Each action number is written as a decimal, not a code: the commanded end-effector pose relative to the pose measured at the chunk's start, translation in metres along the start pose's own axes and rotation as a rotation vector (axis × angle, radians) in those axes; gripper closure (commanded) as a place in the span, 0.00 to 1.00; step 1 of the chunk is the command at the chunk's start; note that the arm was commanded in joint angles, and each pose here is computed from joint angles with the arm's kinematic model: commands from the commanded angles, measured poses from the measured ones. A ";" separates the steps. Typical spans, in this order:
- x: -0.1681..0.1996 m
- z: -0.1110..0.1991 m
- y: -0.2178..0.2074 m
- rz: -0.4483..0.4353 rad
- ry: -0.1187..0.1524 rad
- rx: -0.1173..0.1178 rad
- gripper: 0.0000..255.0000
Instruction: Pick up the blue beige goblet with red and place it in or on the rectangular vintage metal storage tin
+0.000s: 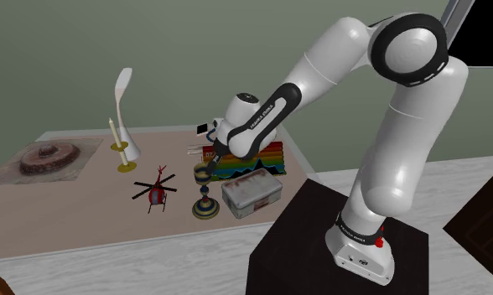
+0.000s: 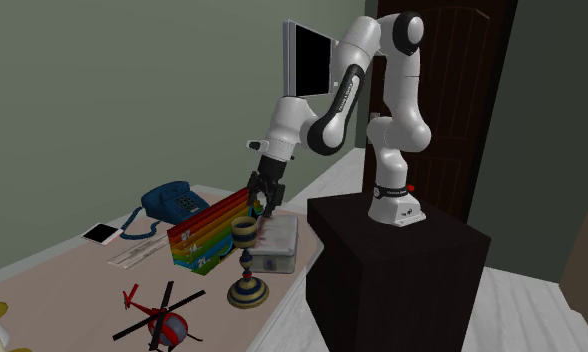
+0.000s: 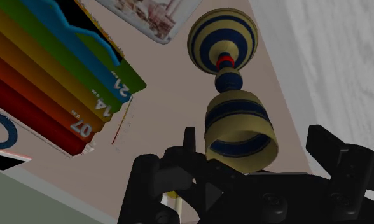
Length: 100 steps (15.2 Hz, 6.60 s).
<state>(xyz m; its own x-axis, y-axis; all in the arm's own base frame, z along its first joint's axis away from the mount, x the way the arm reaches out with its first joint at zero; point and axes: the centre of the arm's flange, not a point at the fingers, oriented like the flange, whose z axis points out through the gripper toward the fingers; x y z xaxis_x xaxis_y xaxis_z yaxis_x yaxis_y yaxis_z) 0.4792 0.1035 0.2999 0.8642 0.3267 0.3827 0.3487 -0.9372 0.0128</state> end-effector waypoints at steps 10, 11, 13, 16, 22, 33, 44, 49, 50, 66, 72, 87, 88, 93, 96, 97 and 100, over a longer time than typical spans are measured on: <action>0.002 0.049 -0.001 -0.010 0.009 -0.002 0.00; 0.002 0.049 -0.001 -0.010 0.009 -0.002 0.00; 0.002 0.049 -0.001 -0.010 0.009 -0.002 0.00; 0.002 0.049 -0.001 -0.010 0.009 -0.002 1.00; 0.002 0.049 -0.001 -0.010 0.009 -0.002 1.00; 0.018 0.010 0.000 -0.010 0.009 -0.002 1.00; 0.041 -0.044 0.001 -0.010 0.009 -0.002 1.00; 0.051 -0.068 0.001 -0.010 0.009 -0.002 1.00; 0.053 -0.073 0.001 -0.010 0.009 -0.002 1.00; 0.011 -0.178 0.058 -0.010 0.009 -0.002 1.00; -0.031 -0.230 0.100 -0.010 0.009 -0.002 1.00; -0.089 -0.227 0.137 -0.010 0.009 -0.002 1.00; -0.091 -0.222 0.137 -0.010 0.009 -0.002 1.00; -0.101 -0.198 0.137 -0.010 0.009 -0.002 1.00; -0.107 -0.183 0.136 -0.010 0.009 -0.002 1.00; -0.109 -0.178 0.136 -0.010 0.009 -0.002 1.00; -0.115 -0.164 0.136 -0.010 0.009 -0.002 1.00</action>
<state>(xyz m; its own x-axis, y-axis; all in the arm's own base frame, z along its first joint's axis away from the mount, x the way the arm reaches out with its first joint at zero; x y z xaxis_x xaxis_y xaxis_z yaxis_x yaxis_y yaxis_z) 0.3671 -0.0809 0.4135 0.8579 0.3351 0.3895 0.3567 -0.9340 0.0179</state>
